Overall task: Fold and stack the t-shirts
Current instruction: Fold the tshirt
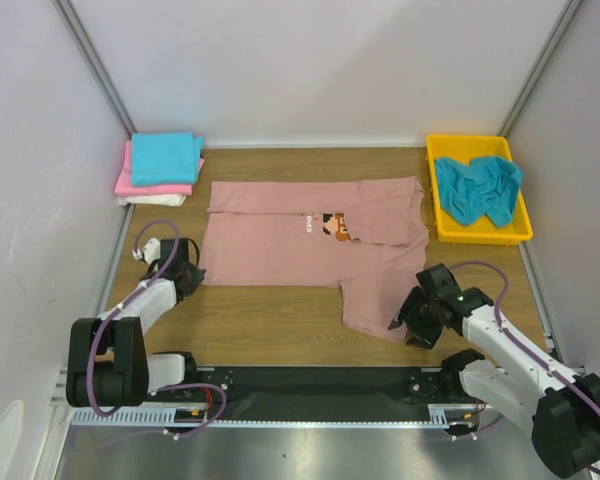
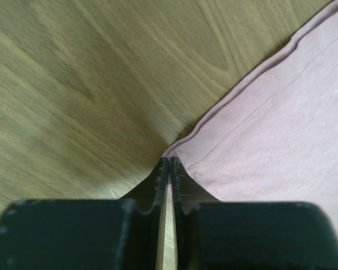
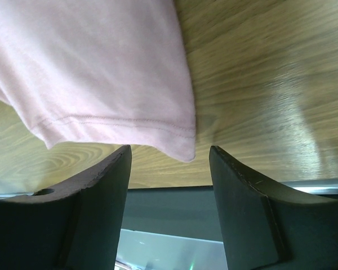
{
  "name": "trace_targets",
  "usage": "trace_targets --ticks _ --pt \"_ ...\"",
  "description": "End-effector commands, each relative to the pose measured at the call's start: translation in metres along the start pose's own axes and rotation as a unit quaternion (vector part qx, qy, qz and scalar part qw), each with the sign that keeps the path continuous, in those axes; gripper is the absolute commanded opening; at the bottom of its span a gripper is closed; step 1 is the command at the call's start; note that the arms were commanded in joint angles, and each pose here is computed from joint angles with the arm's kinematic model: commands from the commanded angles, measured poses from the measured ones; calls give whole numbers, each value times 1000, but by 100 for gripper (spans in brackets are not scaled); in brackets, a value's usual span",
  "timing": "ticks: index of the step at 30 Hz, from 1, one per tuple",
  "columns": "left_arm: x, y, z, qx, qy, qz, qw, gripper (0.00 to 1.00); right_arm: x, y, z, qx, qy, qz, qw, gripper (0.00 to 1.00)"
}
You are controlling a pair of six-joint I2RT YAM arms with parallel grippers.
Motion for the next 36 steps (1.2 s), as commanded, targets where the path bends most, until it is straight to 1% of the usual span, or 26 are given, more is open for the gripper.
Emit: trace_targets --ticks 1,2,8,11,12,14,15,19,21,23,26,27,29,33,36 --pt "-6 18 14 -1 28 -36 999 3 5 8 -1 -5 -13 -13 1000 63" --pt "-6 18 15 -1 29 -38 999 0 4 7 1 -5 -11 -13 1000 63" --pt "-7 19 15 -8 30 -41 999 0 -1 4 6 -9 -12 -4 1000 62" --pt "-7 20 15 -12 30 -42 999 0 -5 3 6 -9 -13 4 1000 57" --pt "-7 20 15 -12 30 -42 999 0 -6 3 5 -8 -17 7 1000 53" --pt "-7 19 14 -14 30 -41 999 0 -8 2 5 -7 -17 15 1000 51" --pt "-7 19 14 -14 30 -40 999 0 -9 1 4 -6 -21 18 1000 47" --pt "-6 17 13 -15 29 -38 999 0 -9 -1 1 -4 -30 35 999 45" --pt "-6 17 13 -16 29 -38 999 0 -7 -1 0 -4 -31 41 999 43" --pt "-6 17 12 -16 28 -37 999 0 -6 -3 -5 -4 -48 50 998 40" --pt "-6 17 13 -15 29 -39 999 0 -7 -4 -4 -4 -46 50 998 24" --pt "-6 18 13 -16 29 -41 999 0 -6 -4 -4 -6 -45 50 998 12" --pt "-5 18 13 -16 29 -42 999 0 -3 -2 -4 -9 -44 49 998 0" --pt "-3 17 9 -16 22 -45 999 0 14 12 -12 -6 -61 30 998 0" --pt "-2 15 5 -15 14 -43 999 0 23 17 -19 0 -75 34 997 0"
Point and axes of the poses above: each gripper's point midway between its finger pads, its own x axis back along the fingers, its own y axis along the line the jaws close on, z = x × y, the point moved 4 cm from there along x, back along the fingers, and after that the axes turned 3 degrees about x, right-handed, at the moved point
